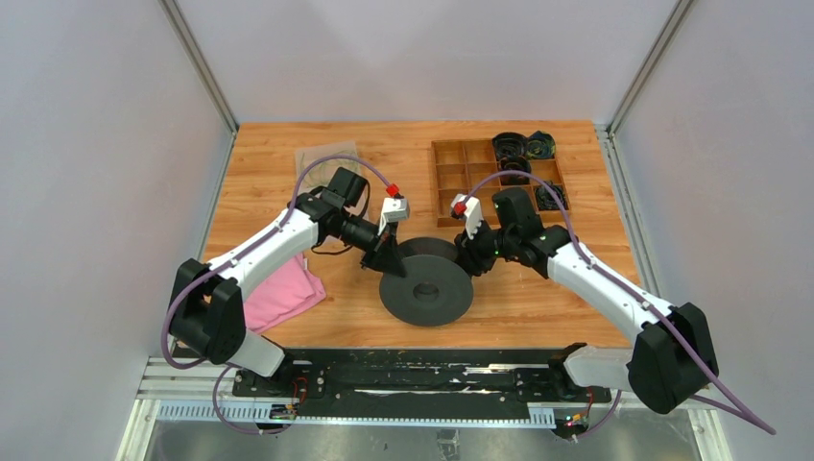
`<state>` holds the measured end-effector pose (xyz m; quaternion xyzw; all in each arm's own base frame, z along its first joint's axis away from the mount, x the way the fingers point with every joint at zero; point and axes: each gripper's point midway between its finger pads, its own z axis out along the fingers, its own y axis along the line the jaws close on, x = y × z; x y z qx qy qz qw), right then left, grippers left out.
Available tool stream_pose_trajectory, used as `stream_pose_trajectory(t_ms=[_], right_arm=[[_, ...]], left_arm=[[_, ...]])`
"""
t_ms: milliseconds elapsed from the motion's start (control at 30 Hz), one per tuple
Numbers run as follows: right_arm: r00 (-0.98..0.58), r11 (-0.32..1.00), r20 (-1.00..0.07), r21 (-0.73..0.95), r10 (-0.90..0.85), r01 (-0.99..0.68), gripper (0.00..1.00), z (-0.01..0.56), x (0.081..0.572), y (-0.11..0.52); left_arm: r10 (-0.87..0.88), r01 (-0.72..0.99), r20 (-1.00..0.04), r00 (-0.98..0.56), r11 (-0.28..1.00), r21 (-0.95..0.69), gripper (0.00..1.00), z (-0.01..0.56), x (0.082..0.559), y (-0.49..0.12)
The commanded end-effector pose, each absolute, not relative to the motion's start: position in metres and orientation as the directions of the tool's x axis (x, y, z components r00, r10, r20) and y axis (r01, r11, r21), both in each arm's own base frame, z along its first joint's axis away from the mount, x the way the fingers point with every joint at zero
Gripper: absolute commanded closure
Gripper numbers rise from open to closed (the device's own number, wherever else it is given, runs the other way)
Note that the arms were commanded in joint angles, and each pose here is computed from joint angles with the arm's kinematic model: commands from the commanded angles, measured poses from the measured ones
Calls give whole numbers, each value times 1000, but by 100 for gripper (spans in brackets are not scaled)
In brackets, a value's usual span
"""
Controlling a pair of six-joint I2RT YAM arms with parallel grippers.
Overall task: Wrap the cables
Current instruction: Place the cable reel at the center of the board.
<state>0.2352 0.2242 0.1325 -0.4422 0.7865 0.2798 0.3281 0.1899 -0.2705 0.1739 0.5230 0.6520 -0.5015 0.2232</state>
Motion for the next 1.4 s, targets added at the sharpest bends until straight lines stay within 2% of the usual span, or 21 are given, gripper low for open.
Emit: stream_pose_trajectory(t_ms=[0, 367, 833, 1367], right_arm=[[-403, 449, -743, 154, -534, -880, 65, 122, 229, 218], [-462, 497, -703, 176, -541, -850, 65, 110, 239, 215], [-566, 518, -637, 289, -523, -805, 65, 91, 240, 220], [-585, 521, -651, 323, -484, -790, 64, 105, 257, 207]], left_arm=[[463, 915, -817, -343, -34, -403, 100, 175, 199, -271], [462, 886, -791, -400, -28, -464, 100, 167, 199, -270], [435, 837, -751, -496, 10, -547, 100, 159, 211, -262], [417, 754, -662, -623, 91, -651, 100, 145, 231, -253]])
